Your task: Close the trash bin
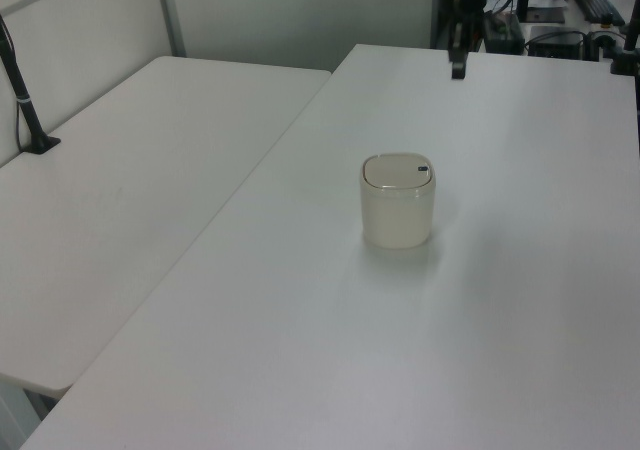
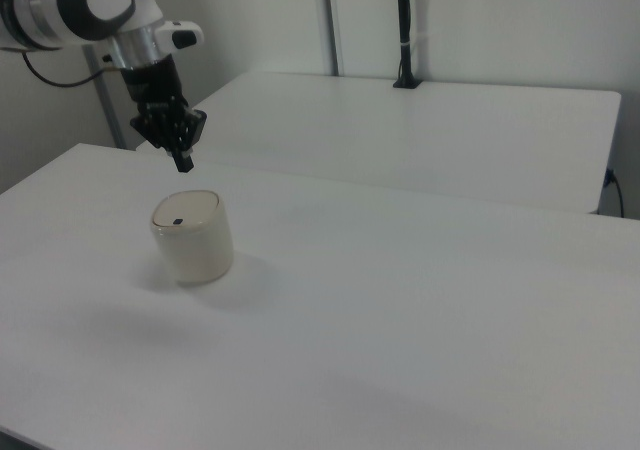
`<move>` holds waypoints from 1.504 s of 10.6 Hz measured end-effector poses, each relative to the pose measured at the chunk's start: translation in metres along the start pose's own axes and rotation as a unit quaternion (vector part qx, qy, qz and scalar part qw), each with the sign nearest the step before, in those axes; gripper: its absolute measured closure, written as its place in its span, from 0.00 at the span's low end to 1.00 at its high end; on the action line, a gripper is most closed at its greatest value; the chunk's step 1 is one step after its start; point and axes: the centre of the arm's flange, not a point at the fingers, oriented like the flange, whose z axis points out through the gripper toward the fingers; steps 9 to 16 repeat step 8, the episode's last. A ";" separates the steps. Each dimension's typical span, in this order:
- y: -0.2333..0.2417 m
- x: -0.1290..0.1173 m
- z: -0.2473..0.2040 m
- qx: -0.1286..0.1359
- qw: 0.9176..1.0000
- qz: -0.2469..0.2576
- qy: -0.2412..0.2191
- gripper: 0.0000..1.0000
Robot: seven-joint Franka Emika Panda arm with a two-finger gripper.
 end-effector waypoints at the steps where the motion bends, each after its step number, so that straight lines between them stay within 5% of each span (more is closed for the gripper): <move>1: 0.016 -0.012 -0.013 0.000 1.000 0.014 -0.001 0.88; 3: 0.033 -0.025 -0.021 0.001 1.000 0.029 -0.008 0.81; 8: 0.041 -0.026 -0.015 0.001 0.999 0.037 -0.016 0.07; 16: 0.041 -0.026 -0.015 0.001 0.999 0.037 -0.016 0.07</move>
